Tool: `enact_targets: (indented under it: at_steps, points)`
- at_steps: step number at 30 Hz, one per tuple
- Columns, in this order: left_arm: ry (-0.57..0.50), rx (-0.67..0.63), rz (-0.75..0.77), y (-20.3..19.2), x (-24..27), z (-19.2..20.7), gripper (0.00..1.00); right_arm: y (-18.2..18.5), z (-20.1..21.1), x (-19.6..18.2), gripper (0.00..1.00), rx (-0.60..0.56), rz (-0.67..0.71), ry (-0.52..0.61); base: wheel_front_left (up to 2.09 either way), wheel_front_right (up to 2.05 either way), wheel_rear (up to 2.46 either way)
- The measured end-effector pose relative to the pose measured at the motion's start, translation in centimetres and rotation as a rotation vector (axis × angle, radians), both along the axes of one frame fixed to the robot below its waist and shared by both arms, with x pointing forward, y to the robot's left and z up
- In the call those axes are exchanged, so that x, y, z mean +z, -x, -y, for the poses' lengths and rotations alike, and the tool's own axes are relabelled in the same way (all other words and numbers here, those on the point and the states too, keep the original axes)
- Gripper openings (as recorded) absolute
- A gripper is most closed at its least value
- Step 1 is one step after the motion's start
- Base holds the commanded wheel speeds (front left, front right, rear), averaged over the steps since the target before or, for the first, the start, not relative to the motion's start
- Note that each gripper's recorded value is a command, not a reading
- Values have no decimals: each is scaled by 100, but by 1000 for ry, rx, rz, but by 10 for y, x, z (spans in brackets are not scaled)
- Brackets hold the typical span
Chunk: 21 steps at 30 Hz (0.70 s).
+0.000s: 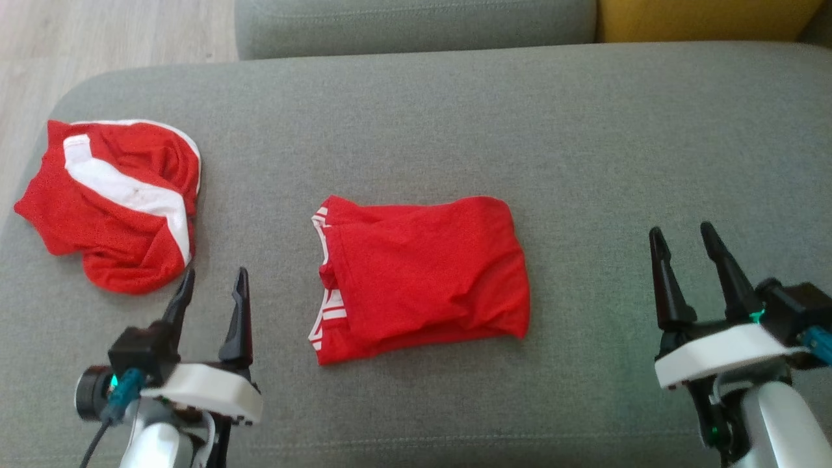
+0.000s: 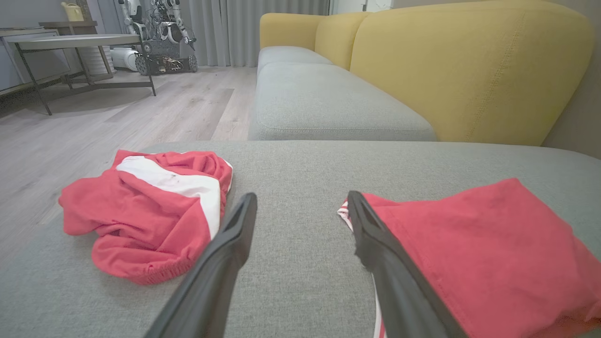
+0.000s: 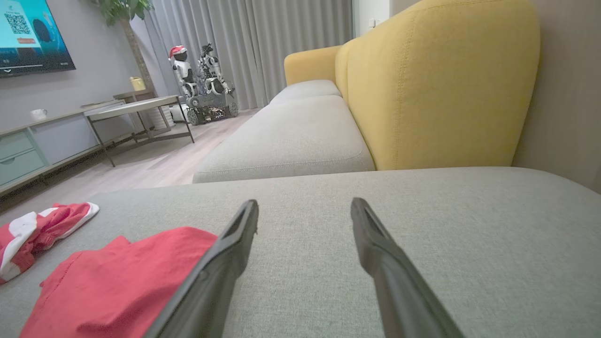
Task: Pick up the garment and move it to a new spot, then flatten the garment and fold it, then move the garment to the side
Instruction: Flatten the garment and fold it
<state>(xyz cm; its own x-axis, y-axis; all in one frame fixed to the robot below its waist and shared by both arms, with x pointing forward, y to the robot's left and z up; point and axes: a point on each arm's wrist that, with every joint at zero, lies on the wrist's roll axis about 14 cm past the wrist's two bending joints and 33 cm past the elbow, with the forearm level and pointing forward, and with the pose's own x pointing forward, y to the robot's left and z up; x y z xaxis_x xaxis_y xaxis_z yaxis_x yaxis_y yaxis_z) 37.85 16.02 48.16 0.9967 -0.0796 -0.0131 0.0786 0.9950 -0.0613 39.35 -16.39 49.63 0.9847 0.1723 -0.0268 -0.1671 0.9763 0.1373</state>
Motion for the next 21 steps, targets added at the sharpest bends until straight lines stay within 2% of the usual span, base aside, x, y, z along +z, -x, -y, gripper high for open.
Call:
enact_targets:
  at_steps: [7,21]
  points:
    - [-4,-12,-6,12,-2,4,100,13,-2,5,100,1,-7,15,0,0,0]
    - [-11,-13,10,12,4,5,100,17,-1,9,100,-7,-6,17,0,0,0]
